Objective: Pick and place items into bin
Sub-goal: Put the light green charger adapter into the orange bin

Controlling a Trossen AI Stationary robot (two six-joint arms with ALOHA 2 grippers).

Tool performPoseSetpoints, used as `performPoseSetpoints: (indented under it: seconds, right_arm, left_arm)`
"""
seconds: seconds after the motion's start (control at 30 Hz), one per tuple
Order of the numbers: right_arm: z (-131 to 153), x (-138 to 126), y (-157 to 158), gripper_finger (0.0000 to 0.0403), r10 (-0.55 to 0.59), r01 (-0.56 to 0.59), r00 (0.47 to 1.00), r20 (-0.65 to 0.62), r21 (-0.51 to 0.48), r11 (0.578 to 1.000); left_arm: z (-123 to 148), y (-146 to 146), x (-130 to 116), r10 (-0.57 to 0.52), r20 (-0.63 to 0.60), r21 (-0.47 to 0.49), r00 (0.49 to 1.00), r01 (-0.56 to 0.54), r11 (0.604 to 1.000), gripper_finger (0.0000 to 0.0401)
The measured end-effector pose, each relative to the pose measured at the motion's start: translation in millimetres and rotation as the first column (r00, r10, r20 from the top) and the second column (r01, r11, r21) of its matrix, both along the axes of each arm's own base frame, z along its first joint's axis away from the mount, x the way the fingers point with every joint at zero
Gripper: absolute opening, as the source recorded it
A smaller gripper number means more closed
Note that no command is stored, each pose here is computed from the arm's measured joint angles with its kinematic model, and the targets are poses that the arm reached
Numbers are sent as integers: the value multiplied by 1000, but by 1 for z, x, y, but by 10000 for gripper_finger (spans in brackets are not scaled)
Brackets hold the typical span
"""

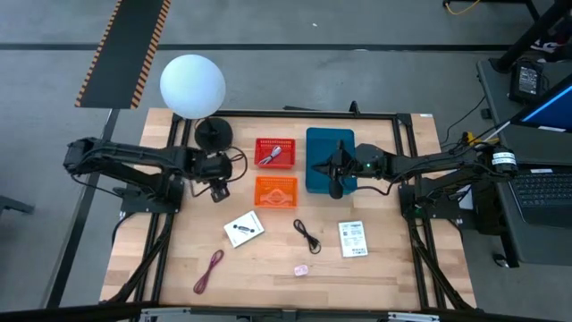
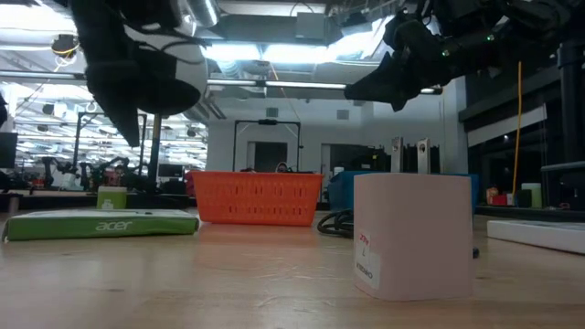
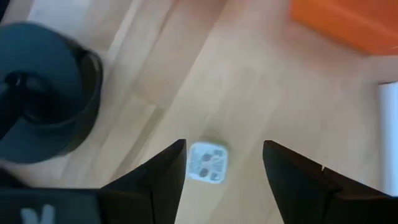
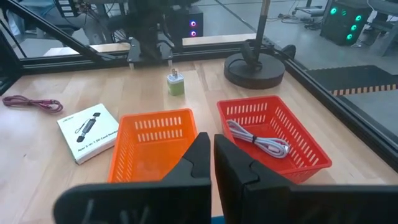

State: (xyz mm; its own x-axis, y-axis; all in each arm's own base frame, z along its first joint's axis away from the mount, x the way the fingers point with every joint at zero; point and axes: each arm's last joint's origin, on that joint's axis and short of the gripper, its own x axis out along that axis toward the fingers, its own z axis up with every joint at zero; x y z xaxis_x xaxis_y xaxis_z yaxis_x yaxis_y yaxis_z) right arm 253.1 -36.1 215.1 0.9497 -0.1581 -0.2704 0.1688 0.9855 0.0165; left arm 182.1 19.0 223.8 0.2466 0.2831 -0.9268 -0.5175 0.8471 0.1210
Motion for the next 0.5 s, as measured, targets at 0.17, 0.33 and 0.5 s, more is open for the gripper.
performPoseSetpoints:
  seconds: [0.17,0.33,0.5]
  right_arm:
    - [1,0,0,5,0,0,1000,7,0,1000]
    - [1,0,0,5,0,0,1000,7,0,1000]
    - [-1,1,0,5,0,0,1000,3,0,1000]
  left_arm:
    - [-2,9,7,20,-100,-3,995,-21,1000,207]
    - [-4,16,11,44,-161,-10,986,-46,999,207]
    - [-11,17,15,44,-194,-77,980,-60,995,207]
